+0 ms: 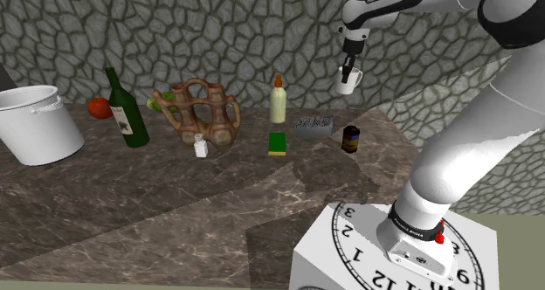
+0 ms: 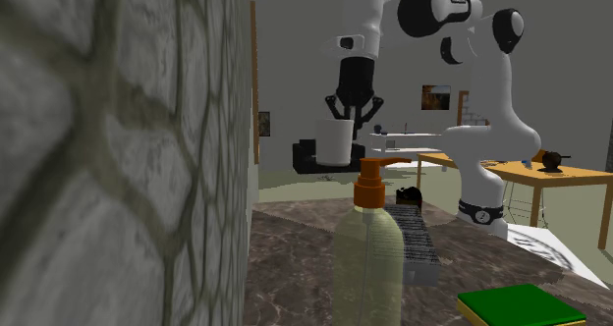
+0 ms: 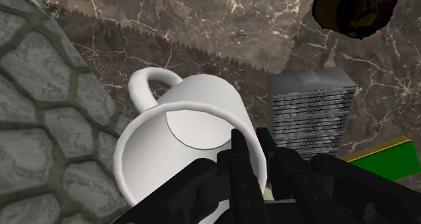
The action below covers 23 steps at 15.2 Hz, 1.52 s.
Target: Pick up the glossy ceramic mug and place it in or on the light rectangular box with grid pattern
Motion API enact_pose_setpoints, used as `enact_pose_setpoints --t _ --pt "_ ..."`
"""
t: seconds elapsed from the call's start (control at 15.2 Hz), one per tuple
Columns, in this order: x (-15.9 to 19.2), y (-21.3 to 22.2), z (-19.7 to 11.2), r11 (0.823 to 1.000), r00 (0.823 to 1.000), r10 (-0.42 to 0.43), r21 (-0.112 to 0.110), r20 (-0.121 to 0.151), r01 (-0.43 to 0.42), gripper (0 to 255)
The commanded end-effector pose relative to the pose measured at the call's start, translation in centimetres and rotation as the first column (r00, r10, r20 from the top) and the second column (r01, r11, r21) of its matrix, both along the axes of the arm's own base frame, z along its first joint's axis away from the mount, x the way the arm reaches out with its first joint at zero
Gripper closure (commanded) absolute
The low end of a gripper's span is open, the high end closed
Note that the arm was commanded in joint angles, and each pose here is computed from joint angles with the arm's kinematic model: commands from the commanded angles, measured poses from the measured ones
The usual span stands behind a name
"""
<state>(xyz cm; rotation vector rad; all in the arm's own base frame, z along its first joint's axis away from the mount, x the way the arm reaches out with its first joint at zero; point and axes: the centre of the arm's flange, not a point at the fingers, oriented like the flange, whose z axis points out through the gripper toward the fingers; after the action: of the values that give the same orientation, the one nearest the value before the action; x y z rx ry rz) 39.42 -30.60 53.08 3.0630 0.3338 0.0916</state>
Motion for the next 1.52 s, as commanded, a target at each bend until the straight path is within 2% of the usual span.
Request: enact_pose_setpoints --t 0.0,0.53,1.45 --pt "-1.2 2.5 0.6 1.000 1.000 -0.001 -0.002 0.000 0.001 255" --pt "-5.4 11.8 1.6 1.000 1.000 -0.001 -0.002 0.000 0.001 255" --pt "-5.4 11.8 -5.8 1.000 1.000 -0.001 -0.002 0.000 0.001 255"
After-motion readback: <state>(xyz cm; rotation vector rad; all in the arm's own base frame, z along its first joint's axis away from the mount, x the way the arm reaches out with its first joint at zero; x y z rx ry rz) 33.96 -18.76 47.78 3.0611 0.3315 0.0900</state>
